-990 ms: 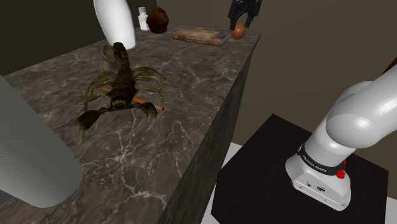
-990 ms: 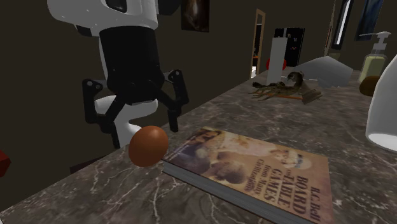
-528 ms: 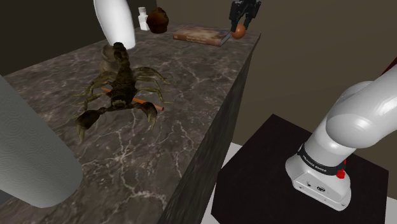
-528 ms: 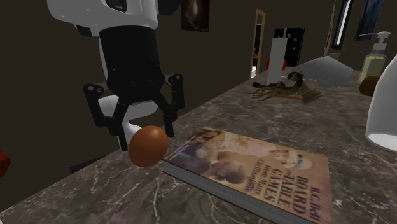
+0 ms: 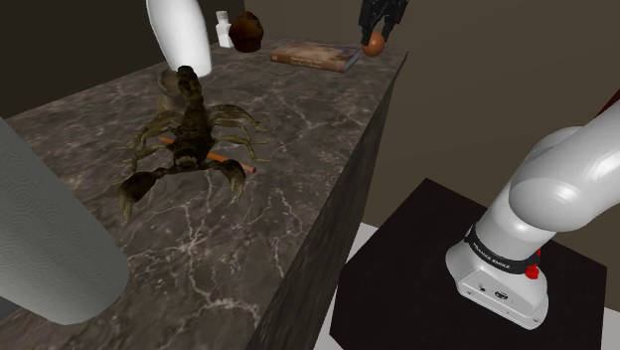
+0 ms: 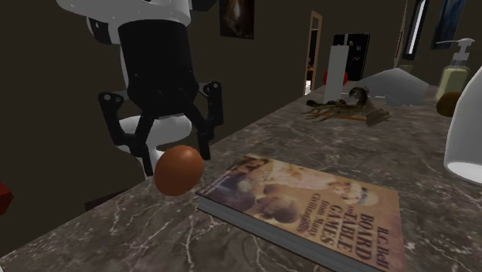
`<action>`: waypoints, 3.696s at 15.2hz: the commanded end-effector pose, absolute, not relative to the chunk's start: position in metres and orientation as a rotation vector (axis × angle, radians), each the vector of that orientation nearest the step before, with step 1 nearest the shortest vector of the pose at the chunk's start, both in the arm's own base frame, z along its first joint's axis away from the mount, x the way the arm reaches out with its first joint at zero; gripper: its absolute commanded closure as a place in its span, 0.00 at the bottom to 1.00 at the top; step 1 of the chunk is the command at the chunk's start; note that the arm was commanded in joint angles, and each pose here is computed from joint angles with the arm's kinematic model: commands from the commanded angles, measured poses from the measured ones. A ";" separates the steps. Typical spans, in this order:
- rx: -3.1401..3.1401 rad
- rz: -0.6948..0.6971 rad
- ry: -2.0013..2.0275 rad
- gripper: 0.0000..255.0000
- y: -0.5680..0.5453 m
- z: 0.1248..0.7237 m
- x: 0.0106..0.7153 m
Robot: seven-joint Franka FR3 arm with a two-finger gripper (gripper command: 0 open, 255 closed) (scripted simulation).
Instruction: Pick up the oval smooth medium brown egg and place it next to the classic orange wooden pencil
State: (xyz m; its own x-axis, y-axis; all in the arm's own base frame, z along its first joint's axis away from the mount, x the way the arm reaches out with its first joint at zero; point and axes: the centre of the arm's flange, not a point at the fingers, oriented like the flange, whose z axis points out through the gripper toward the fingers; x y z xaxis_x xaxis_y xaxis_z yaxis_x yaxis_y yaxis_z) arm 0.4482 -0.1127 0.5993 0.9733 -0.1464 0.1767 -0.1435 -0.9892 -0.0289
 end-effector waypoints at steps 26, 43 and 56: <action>-3.105 -0.280 0.228 1.00 -0.059 0.718 0.451; -3.105 -0.280 0.228 1.00 0.165 0.719 0.463; -3.105 -0.280 0.228 1.00 0.336 0.720 0.472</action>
